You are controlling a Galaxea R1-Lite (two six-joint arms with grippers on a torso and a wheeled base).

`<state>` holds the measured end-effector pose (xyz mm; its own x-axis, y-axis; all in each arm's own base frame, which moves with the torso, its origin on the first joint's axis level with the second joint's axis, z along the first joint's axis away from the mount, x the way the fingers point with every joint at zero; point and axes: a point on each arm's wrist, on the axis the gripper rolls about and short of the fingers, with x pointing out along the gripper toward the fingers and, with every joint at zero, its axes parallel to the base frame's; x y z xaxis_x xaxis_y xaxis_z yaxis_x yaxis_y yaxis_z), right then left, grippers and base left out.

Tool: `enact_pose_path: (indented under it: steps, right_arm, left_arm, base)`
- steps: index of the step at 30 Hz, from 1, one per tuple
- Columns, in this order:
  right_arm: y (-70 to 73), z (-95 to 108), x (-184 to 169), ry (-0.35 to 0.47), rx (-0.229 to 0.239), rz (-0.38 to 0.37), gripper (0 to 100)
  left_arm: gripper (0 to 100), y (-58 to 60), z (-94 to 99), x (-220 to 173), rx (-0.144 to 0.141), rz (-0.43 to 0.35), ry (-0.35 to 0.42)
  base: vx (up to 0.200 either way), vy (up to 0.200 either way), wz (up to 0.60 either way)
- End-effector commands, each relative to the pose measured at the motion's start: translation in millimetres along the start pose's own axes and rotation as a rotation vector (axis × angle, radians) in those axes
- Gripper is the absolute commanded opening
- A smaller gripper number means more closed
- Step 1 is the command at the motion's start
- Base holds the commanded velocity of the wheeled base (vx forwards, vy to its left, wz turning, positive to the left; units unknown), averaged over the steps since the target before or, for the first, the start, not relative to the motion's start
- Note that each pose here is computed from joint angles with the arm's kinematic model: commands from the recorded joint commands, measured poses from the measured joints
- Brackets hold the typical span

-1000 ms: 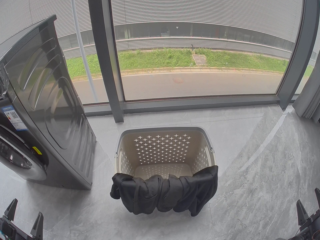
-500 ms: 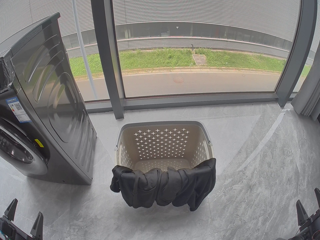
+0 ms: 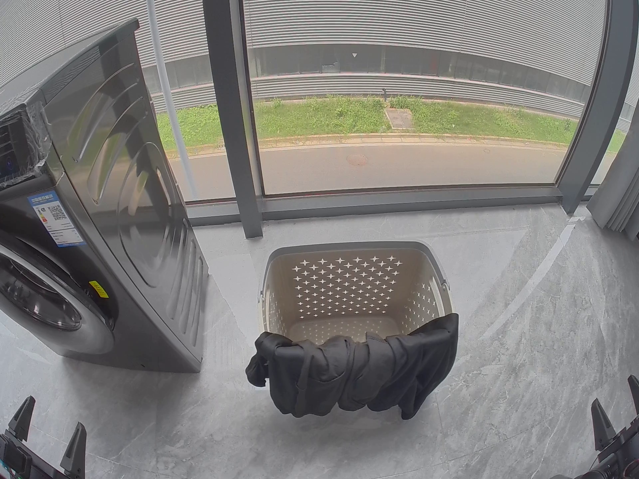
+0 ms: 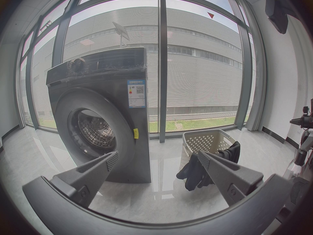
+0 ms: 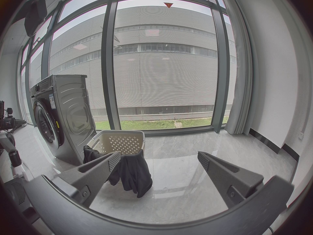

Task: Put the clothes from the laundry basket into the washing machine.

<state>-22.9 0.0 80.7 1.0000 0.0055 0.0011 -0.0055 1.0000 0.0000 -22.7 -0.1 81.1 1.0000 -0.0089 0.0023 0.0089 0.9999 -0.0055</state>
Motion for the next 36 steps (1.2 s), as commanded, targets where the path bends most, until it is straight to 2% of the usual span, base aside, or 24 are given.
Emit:
enact_pose_path:
  steps: [1,36]
  right_arm:
    - [0.0,-5.2,0.3,0.004,0.000,0.001,100]
    - [0.0,-5.2,0.3,0.004,0.000,0.001,100]
  left_arm:
    - [100,0.0,-5.3,-0.1,-0.001,0.000,-0.001]
    - [100,0.0,-5.3,-0.1,-0.002,0.000,-0.001]
  base:
    - [0.000,0.200,0.00]
    - [0.000,0.200,0.00]
